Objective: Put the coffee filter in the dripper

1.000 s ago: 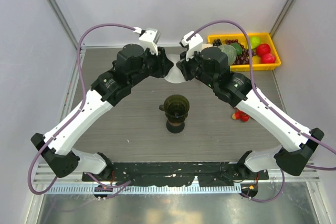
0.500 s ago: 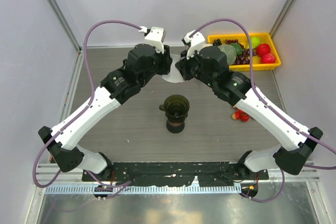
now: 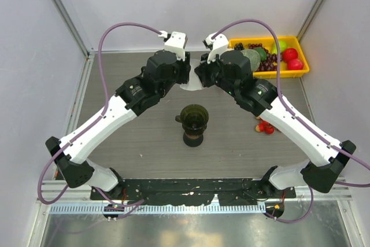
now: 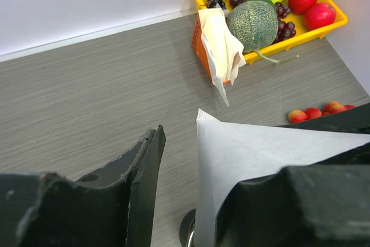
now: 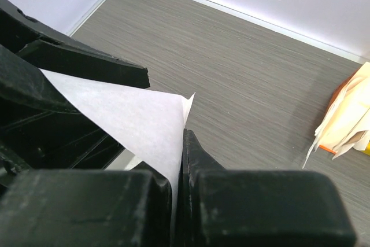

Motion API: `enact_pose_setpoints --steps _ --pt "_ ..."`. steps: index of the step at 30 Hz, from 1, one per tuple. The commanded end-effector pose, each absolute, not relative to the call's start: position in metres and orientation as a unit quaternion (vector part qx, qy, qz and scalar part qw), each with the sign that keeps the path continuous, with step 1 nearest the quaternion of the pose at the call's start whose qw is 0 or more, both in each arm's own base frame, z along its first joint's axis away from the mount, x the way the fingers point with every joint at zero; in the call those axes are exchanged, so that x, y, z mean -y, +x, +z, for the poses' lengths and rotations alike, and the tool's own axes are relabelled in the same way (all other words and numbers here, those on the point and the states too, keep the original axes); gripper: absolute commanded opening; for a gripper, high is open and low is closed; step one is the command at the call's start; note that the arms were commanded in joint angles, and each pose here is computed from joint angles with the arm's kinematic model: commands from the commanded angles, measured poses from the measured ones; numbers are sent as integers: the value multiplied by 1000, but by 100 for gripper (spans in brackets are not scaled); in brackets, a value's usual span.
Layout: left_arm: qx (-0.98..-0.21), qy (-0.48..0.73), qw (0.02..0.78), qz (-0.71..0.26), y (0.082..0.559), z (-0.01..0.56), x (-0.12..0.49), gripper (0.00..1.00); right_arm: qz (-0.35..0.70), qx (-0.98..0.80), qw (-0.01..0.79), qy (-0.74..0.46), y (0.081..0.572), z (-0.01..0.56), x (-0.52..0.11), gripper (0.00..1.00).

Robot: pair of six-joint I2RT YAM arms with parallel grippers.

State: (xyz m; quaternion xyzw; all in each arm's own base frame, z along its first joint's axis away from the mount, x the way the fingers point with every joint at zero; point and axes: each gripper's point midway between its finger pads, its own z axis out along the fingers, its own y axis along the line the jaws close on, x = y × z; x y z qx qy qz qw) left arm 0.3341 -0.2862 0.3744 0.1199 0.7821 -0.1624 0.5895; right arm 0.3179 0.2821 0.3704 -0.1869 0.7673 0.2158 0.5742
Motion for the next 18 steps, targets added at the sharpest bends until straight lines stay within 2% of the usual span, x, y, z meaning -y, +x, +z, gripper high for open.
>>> enact_pose_setpoints --steps 1,3,7,9,16,18 --pt "-765 107 616 -154 339 391 281 35 227 -749 602 -159 321 399 -279 5" --pt "-766 111 614 -157 338 389 283 29 230 -750 600 -158 321 399 -280 5" --pt "-764 127 606 -180 333 390 293 7 234 -749 599 -160 321 399 -282 5" --pt "-764 138 600 -195 329 390 299 1 235 -749 599 -159 321 399 -283 5" --pt "-766 135 598 -194 328 389 298 0 223 -750 603 -156 325 399 -281 5" --pt "-765 131 603 -183 328 391 292 19 217 -749 606 -154 326 399 -278 5"
